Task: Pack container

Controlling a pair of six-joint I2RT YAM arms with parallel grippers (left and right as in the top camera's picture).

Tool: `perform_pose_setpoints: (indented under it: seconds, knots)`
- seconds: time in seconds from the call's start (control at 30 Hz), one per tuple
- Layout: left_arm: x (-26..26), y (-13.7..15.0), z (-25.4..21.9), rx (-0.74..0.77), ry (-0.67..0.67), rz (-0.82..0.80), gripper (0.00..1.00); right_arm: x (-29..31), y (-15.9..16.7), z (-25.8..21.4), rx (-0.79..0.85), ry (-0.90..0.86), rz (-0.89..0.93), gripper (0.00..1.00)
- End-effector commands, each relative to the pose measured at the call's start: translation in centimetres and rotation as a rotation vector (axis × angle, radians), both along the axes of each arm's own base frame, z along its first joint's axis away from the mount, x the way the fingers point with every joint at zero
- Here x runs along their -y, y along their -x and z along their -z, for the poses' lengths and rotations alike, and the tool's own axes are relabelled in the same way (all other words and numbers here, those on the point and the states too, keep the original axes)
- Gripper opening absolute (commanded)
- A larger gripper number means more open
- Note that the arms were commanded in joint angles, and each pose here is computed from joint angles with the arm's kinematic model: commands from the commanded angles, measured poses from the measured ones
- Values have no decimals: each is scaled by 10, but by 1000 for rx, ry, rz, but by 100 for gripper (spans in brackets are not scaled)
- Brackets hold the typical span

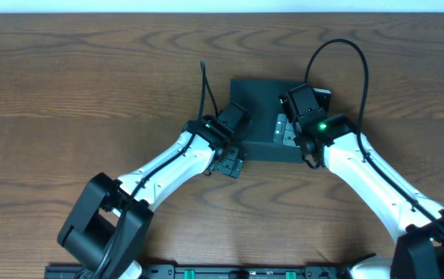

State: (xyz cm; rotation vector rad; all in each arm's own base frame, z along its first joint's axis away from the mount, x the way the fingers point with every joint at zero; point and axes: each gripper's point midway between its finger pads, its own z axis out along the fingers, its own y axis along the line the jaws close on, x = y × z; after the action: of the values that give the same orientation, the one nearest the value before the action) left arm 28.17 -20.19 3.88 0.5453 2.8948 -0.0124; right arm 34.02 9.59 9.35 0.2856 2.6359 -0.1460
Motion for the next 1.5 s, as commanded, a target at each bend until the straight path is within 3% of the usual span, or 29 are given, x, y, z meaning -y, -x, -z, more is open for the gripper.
perform_pose_setpoints:
  seconds: [0.0,0.67,0.8,0.93,1.1,1.27,1.47]
  knots:
    - [-13,-8,8,43,-82,13,96,5,2,12,-29,23,0,99]
    - [-10,-48,18,203,-104,-67,96,5,2,11,-29,25,-6,99]
    - [-9,-48,18,202,-103,-65,96,5,2,11,-29,25,-6,99]
    - [-9,-26,22,102,-86,-42,96,5,2,11,-29,25,-6,99]
    - [-11,-18,-7,112,-53,-47,96,5,2,11,-30,26,-8,99]
    - [-1,-37,-55,276,48,-50,96,6,2,11,-30,32,-12,99]
    - [7,-50,-71,347,104,-60,96,6,2,11,-30,32,-12,99]
